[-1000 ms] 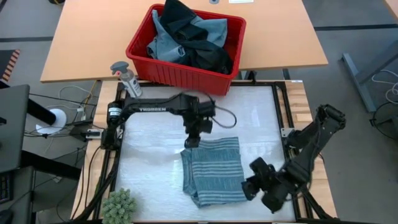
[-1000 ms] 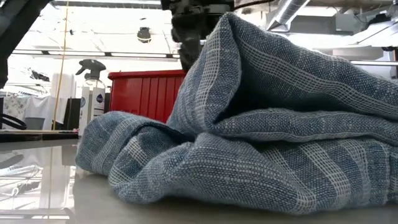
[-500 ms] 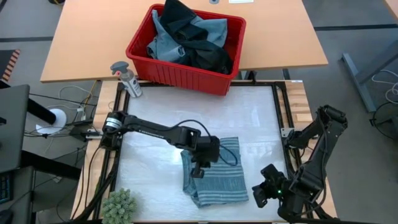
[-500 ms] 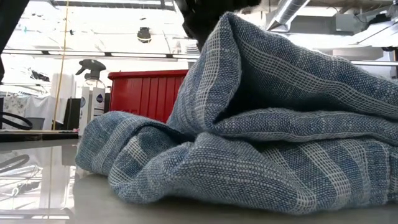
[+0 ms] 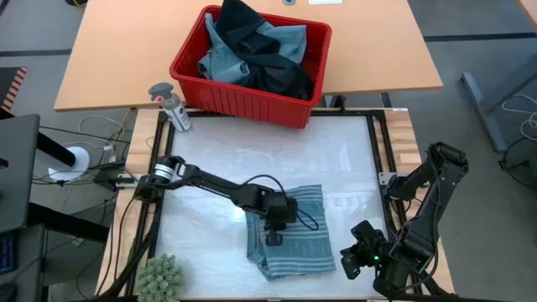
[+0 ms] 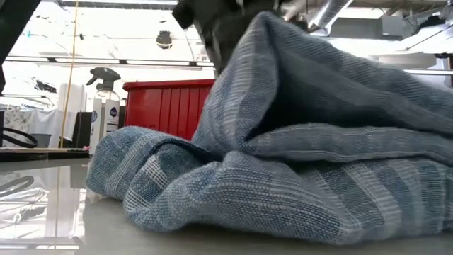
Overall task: Fold Laundry from Bin
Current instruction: Fold the light blue shirt
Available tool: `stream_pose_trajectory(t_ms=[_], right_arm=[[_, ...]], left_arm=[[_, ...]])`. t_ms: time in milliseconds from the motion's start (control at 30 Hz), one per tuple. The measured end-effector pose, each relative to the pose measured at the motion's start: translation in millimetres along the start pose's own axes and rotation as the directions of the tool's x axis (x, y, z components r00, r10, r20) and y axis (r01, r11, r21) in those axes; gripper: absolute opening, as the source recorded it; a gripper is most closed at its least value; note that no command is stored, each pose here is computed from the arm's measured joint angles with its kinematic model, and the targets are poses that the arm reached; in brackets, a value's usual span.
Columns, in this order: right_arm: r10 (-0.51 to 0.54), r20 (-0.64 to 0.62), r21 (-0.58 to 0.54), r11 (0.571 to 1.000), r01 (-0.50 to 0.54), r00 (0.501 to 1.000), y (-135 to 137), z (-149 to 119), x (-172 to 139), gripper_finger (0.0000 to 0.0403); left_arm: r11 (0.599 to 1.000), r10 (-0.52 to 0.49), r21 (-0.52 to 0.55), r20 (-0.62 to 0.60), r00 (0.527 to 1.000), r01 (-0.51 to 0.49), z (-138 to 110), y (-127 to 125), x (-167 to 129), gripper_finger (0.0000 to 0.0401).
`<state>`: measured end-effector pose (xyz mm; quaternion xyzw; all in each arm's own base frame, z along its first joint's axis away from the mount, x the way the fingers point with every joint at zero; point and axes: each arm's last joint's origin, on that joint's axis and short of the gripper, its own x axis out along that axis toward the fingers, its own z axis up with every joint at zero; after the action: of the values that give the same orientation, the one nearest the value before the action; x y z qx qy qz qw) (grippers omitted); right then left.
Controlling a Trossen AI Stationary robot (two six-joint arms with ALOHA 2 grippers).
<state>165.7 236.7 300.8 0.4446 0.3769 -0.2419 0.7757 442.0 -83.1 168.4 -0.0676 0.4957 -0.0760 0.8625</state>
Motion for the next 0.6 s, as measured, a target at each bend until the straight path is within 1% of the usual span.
stream_pose_trajectory(t_ms=[33,133,200,300,367,467,600], right_arm=[[-0.001,0.0,0.0,1.0,0.001,1.0,0,0,0,0.0021],[0.005,-0.004,0.004,1.0,-0.005,1.0,1,0,0,0.002],[0.01,-0.007,0.009,1.0,-0.01,1.0,1,-1,0,0.0027],[0.022,-0.015,0.018,1.0,-0.021,1.0,2,-1,0,0.0038],[0.027,-0.018,0.022,0.999,-0.027,0.999,3,-2,0,0.004],[0.032,-0.018,0.024,0.999,-0.031,0.999,4,-2,0,0.0034],[0.028,-0.013,0.022,0.999,-0.028,1.0,3,-1,0,0.0022]], left_arm=[[1.0,0.0,-0.029,-0.032,0.999,-0.001,-5,2,11,0.0],[0.997,-0.022,-0.081,-0.03,0.999,0.02,-3,8,30,0.0],[0.994,-0.041,-0.102,-0.022,0.999,0.039,2,15,42,0.0],[0.992,-0.046,-0.119,0.004,0.999,0.046,13,27,52,0.0],[0.991,-0.031,-0.13,0.046,0.998,0.037,27,36,53,0.0],[0.986,0.051,-0.165,0.115,0.992,-0.031,47,62,55,0.0],[0.961,0.216,-0.22,0.208,0.954,-0.17,76,117,46,0.0]])
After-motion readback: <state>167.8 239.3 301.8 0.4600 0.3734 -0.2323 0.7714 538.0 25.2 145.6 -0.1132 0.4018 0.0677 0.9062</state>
